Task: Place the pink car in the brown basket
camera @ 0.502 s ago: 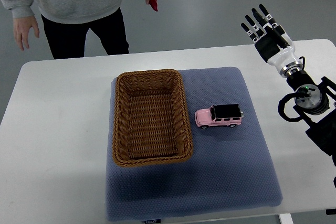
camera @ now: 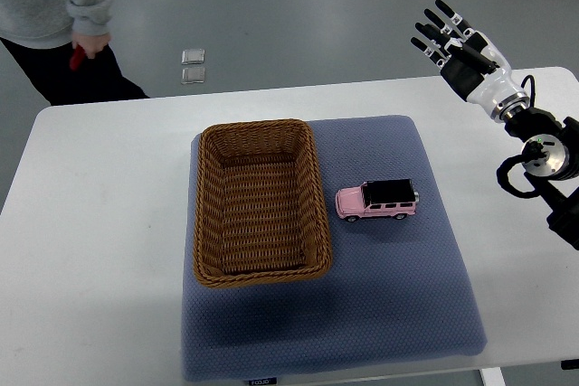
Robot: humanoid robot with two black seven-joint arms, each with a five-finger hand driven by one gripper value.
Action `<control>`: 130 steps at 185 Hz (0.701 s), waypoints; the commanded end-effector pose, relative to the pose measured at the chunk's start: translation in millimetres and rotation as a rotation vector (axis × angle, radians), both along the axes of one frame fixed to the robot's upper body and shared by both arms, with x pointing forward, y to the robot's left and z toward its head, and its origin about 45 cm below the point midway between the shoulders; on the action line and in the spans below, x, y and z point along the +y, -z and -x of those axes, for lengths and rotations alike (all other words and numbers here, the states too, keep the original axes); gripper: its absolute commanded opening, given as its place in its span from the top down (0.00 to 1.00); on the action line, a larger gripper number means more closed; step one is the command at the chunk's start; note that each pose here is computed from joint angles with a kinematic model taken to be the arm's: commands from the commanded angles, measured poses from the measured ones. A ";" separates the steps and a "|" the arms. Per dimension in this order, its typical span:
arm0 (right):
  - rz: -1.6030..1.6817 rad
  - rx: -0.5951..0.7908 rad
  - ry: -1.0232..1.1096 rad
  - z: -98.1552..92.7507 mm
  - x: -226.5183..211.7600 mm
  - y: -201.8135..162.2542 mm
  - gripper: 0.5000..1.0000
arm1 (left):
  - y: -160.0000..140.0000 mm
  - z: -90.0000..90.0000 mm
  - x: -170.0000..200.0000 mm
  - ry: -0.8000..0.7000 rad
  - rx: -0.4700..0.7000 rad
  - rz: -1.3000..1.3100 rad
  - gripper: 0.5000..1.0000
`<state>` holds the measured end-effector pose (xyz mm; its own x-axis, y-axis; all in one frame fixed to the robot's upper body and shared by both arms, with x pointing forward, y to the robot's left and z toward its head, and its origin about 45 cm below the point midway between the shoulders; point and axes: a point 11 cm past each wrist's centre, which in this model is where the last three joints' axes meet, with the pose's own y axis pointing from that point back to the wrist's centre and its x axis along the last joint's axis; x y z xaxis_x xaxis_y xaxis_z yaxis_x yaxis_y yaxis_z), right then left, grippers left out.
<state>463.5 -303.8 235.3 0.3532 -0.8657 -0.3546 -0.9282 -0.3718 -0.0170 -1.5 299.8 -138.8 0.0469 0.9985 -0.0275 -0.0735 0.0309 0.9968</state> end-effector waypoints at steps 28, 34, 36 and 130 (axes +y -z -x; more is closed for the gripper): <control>0.974 -0.118 -0.484 18.9 8.4 -38.5 0.17 | -0.1 -1.9 -1.4 0.003 -0.003 0.004 0.00; 1.075 -0.146 -0.544 25.4 12.9 -44.8 0.17 | -0.1 -1.9 -2.5 0.003 -0.003 0.007 0.00; 1.102 -0.149 -0.563 28.2 14.1 -45.3 0.17 | 0.0 -1.1 -3.0 0.003 -0.002 0.008 0.00; 1.263 -0.118 -0.705 70.1 37.2 -6.3 0.17 | -0.1 -2.1 -5.1 0.002 -0.004 0.014 0.00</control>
<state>399.3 -267.2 259.2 0.7985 -0.1859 0.5726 -0.5622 -0.5706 0.5986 0.7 294.1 -138.7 0.0506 0.9978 -0.0430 -0.0777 0.0468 0.9959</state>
